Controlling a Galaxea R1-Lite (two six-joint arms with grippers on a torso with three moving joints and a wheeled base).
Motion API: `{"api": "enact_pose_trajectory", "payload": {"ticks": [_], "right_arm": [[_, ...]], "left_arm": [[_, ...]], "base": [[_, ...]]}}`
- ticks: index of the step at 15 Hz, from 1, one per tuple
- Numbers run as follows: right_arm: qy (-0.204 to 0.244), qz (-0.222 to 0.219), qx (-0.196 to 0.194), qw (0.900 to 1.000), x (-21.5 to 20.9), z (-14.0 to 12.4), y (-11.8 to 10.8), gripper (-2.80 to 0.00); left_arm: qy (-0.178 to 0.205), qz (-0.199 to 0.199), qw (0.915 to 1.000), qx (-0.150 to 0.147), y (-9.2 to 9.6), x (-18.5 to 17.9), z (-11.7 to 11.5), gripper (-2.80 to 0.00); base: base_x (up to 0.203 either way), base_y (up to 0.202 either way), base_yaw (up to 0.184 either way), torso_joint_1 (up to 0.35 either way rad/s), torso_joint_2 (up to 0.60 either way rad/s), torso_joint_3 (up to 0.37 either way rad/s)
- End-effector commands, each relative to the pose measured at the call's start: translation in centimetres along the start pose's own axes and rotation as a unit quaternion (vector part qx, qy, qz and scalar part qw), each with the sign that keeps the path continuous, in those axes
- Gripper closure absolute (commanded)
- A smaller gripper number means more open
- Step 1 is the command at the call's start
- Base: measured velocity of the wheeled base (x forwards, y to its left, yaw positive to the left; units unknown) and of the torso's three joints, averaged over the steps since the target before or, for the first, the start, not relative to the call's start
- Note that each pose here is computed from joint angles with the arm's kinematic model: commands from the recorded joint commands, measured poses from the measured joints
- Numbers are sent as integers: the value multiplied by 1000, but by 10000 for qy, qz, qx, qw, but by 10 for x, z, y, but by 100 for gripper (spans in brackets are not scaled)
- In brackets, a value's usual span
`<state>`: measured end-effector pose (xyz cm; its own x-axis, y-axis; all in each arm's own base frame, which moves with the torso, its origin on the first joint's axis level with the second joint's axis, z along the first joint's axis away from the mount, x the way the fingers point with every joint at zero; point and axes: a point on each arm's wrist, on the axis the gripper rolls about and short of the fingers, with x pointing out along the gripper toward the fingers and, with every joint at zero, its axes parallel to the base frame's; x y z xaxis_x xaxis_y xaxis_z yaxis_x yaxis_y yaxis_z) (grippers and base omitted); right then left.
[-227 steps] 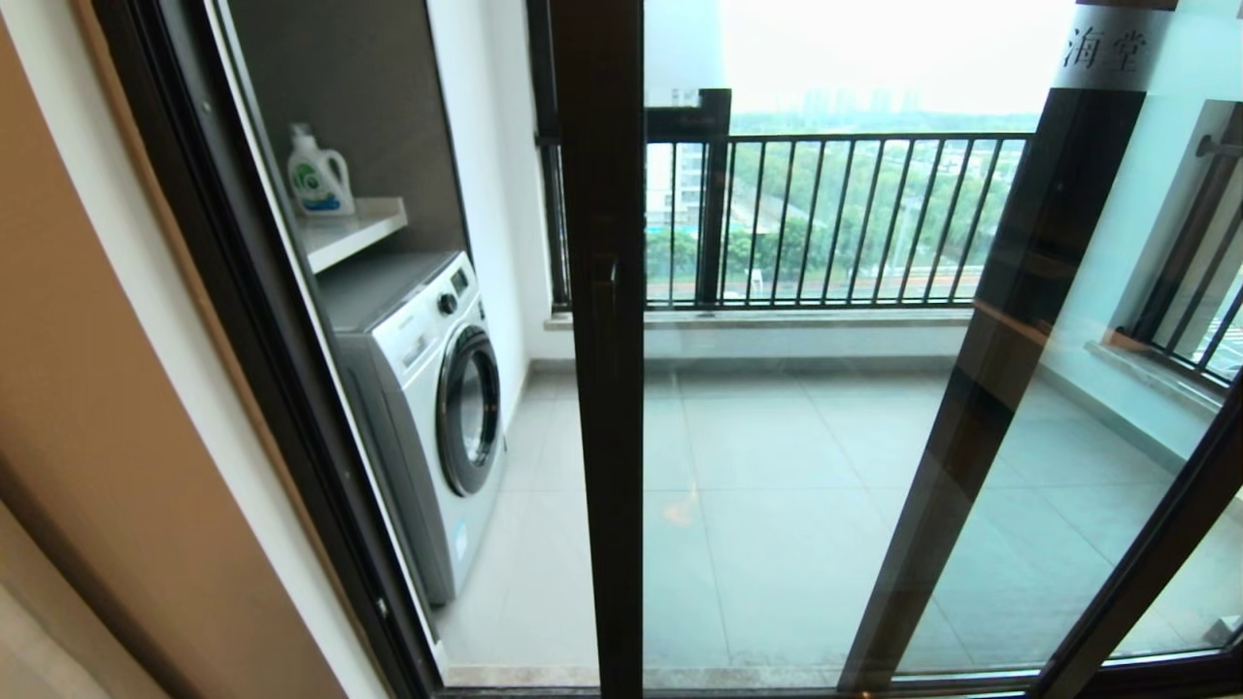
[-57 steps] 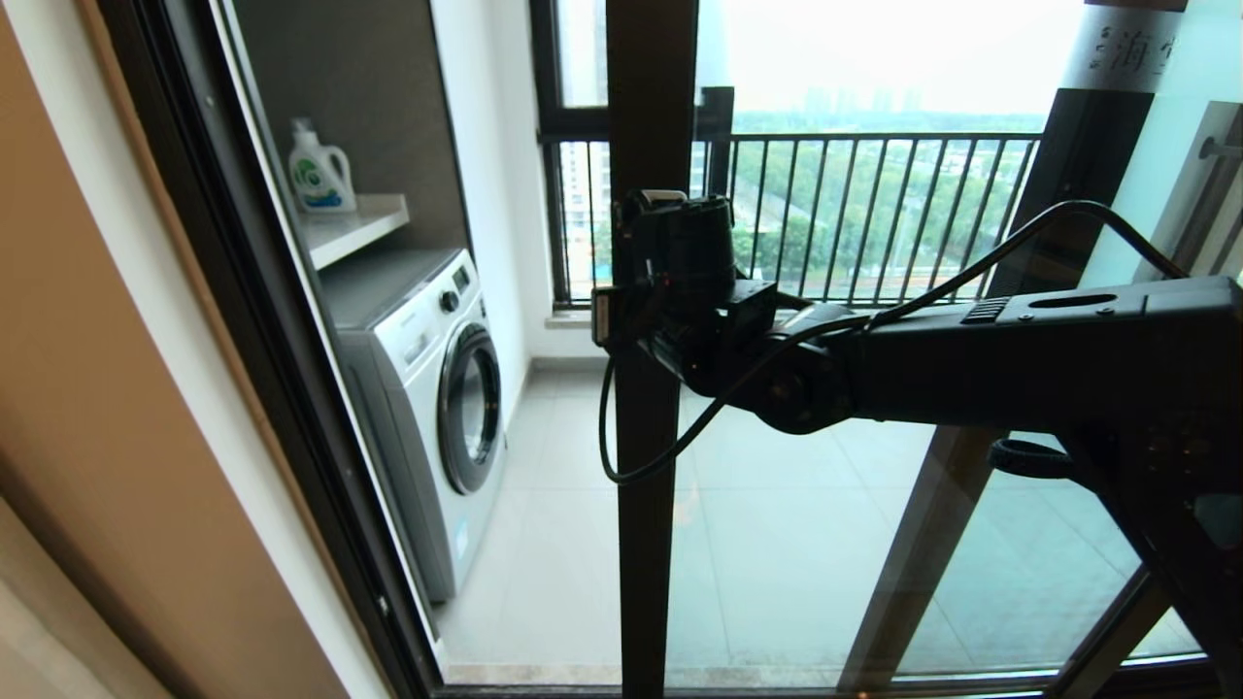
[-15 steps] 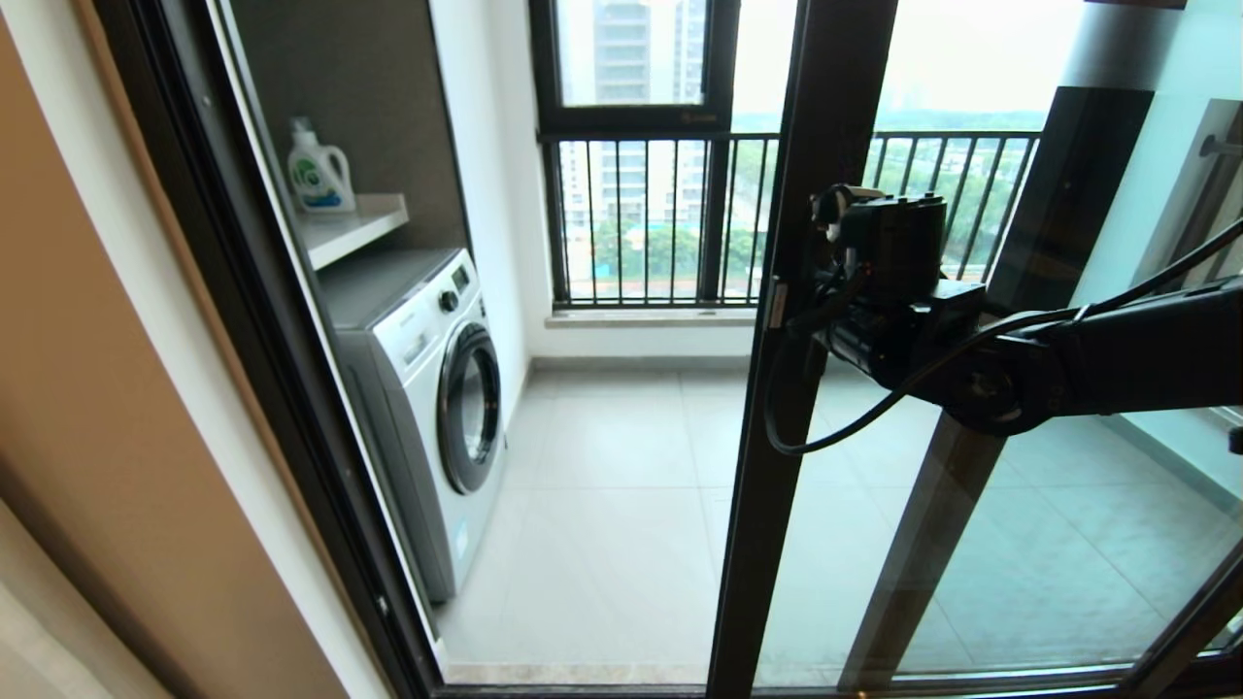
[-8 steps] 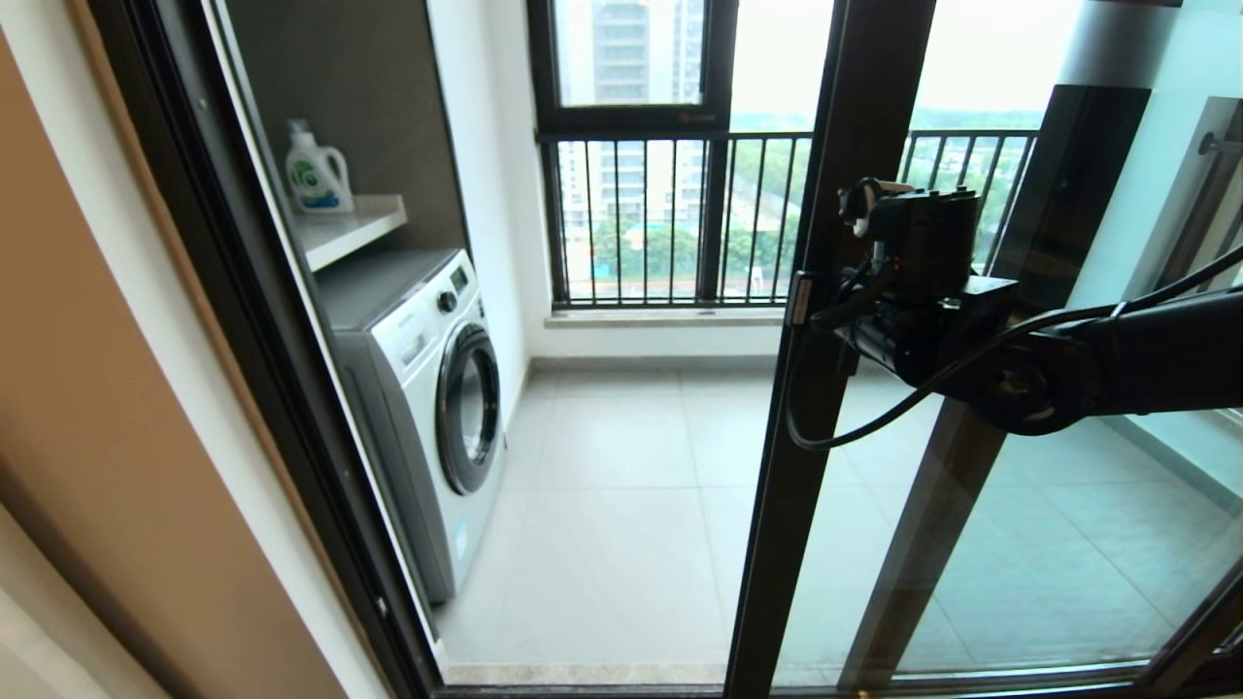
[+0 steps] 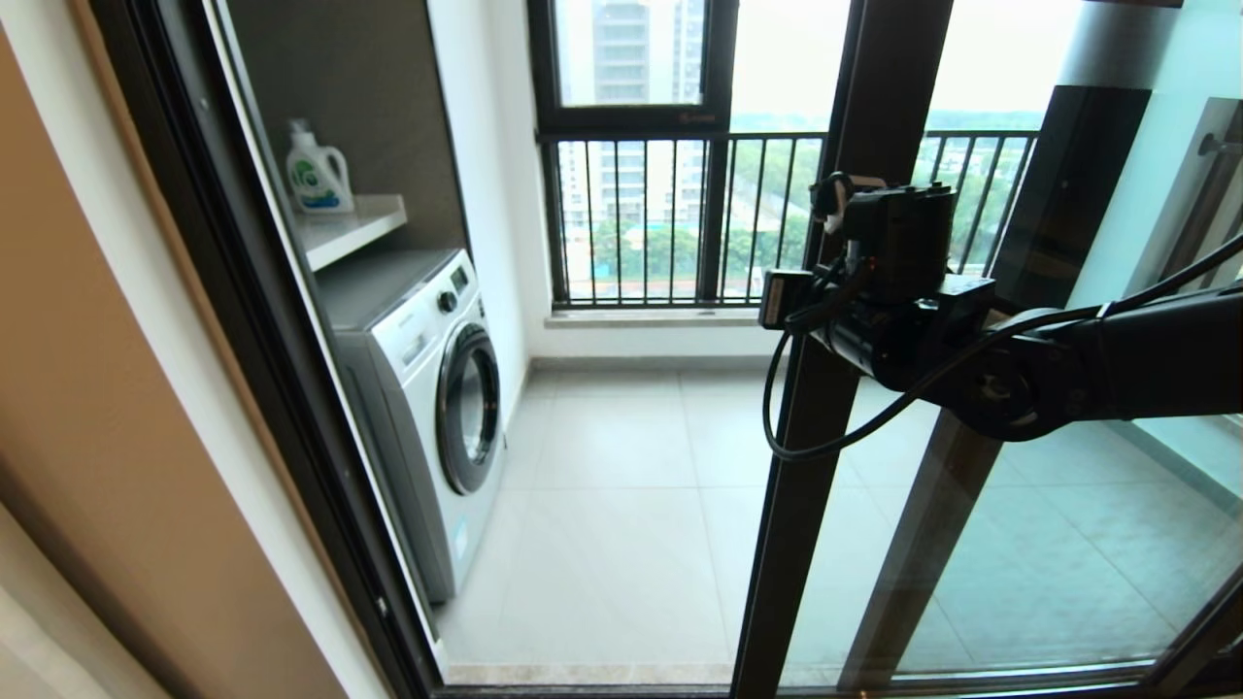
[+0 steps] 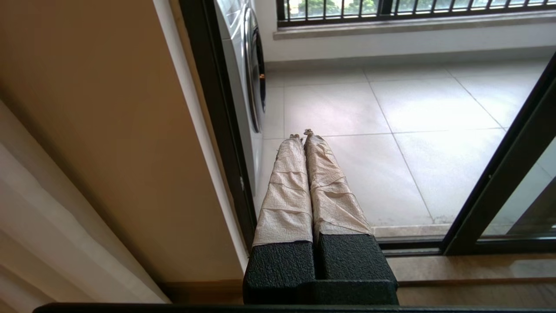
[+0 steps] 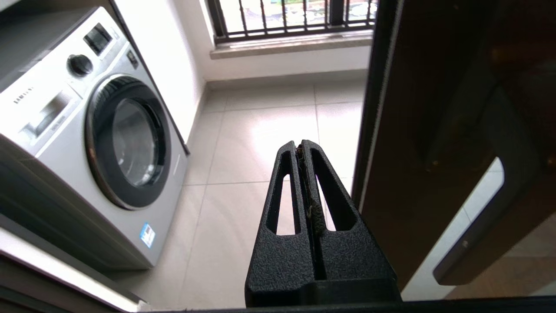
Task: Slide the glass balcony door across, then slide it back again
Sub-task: Open the slid door
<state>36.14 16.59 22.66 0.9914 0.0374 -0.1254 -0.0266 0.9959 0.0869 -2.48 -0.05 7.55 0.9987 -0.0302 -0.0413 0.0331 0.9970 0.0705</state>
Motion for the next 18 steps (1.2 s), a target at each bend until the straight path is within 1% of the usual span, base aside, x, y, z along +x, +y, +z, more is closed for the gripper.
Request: {"api": "enact_pose_trajectory", "payload": {"ticks": [1,3,5,7,8,10,12,16,18], "right_arm": [[65,-115,-15,9999,1,-4,-8,0],[87,-281,-8,9996,4,-5,-21,0],[4,-386,25,9993,6,-3,-30,0],[85,-469,-7,9989,3,-8,-38,0],[103,-560,-32,9984,2,-12,-46,0],[-6,-788,-108,9968,3,-16,-66,0],[-89,-925,-153,9956,-1,-16,-78,0],[-81,-1102,-140,9938,-7,-16,-93,0],[-91,-1134,-133,9934,-8,-15,-96,0]], "left_arm": [[8,-3,10000,2,0,0,0,0],[8,-3,10000,2,0,0,0,0],[9,2,10000,2,0,0,0,0],[8,-3,10000,2,0,0,0,0],[8,-3,10000,2,0,0,0,0],[8,-3,10000,2,0,0,0,0],[8,-2,10000,2,0,0,0,0],[9,2,10000,2,0,0,0,0],[9,3,10000,2,0,0,0,0]], "base": [[0,0,0,0,0,0],[0,0,0,0,0,0],[0,0,0,0,0,0],[0,0,0,0,0,0],[0,0,0,0,0,0],[0,0,0,0,0,0],[0,0,0,0,0,0],[0,0,0,0,0,0],[0,0,0,0,0,0]]}}
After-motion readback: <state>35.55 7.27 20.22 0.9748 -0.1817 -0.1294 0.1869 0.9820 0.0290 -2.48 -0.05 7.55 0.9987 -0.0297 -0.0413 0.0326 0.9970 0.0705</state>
